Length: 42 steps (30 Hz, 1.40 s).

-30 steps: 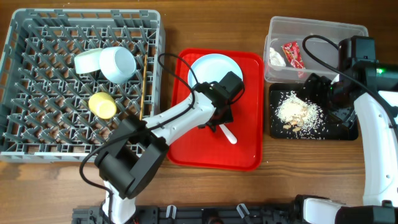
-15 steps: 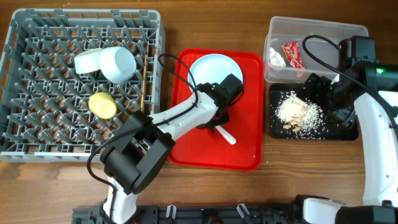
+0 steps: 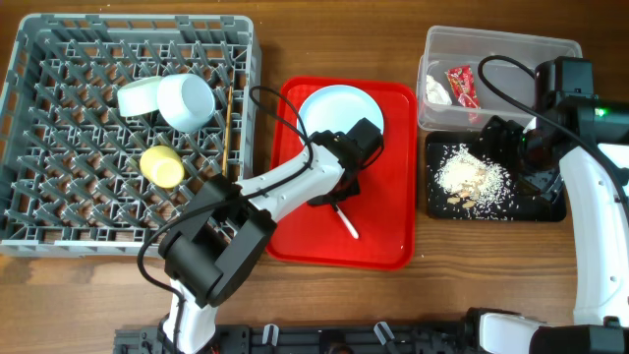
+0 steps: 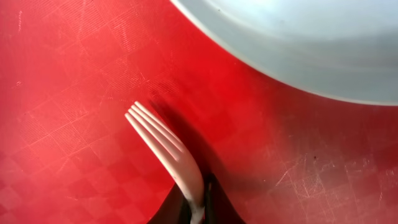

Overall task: Sort waste into correct bins and load items into the dishwasher rack
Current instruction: 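Reach the left gripper to the white fork and grasp it, then insert the white fork into the dish rack with the left gripper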

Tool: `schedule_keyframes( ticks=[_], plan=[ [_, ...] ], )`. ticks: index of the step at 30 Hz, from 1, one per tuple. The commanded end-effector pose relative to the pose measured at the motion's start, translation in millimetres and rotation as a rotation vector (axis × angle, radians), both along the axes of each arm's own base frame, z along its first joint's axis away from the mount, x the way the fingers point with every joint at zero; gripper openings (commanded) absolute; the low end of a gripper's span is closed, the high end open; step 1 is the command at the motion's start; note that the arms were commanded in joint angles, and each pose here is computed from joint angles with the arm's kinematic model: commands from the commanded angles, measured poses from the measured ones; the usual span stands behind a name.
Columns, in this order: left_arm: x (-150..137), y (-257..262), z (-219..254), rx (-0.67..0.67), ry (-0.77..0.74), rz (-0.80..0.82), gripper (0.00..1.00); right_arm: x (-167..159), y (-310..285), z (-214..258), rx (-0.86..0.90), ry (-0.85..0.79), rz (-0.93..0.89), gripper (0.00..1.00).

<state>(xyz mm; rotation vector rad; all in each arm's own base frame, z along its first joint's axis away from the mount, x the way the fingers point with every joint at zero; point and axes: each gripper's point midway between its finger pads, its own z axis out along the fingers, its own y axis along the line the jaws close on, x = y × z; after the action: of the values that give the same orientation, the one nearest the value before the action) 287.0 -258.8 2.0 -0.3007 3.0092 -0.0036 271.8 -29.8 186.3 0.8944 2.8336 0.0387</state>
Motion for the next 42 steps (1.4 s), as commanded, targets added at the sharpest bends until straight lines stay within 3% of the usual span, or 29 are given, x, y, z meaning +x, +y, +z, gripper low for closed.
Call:
schedule_keyframes(
  ticks=[1,10,19,22,25,33,42],
  plan=[
    [-6.0,-2.8,-9.0,-0.001,0.038,-0.001,0.04,2.1,-2.1,5.7,-0.014,-0.018,0.008,1.0],
    [-5.3,10.6,5.6,0.015,0.04,0.02,0.04,1.0,-2.0,5.5,-0.013,-0.014,0.008,1.0],
    [37.1,46.3,109.0,-0.063,-0.199,-0.207,0.04,1.0,-2.0,5.5,-0.013,-0.014,0.007,1.0],
    [63.1,88.7,159.6,-0.036,-0.352,-0.346,0.04,1.8,-2.1,5.6,-0.014,-0.017,0.007,1.0],
    [78.2,125.4,179.8,0.019,-0.418,-0.402,0.04,1.7,-2.1,5.6,-0.014,-0.017,0.007,1.0],
    [113.0,197.8,173.7,0.131,-0.432,-0.415,0.04,1.6,-2.1,5.6,-0.014,-0.016,0.008,1.0],
    [127.0,204.8,133.3,0.134,-0.352,-0.512,0.04,0.9,-2.0,5.5,-0.013,-0.013,0.007,1.0]
  ],
)
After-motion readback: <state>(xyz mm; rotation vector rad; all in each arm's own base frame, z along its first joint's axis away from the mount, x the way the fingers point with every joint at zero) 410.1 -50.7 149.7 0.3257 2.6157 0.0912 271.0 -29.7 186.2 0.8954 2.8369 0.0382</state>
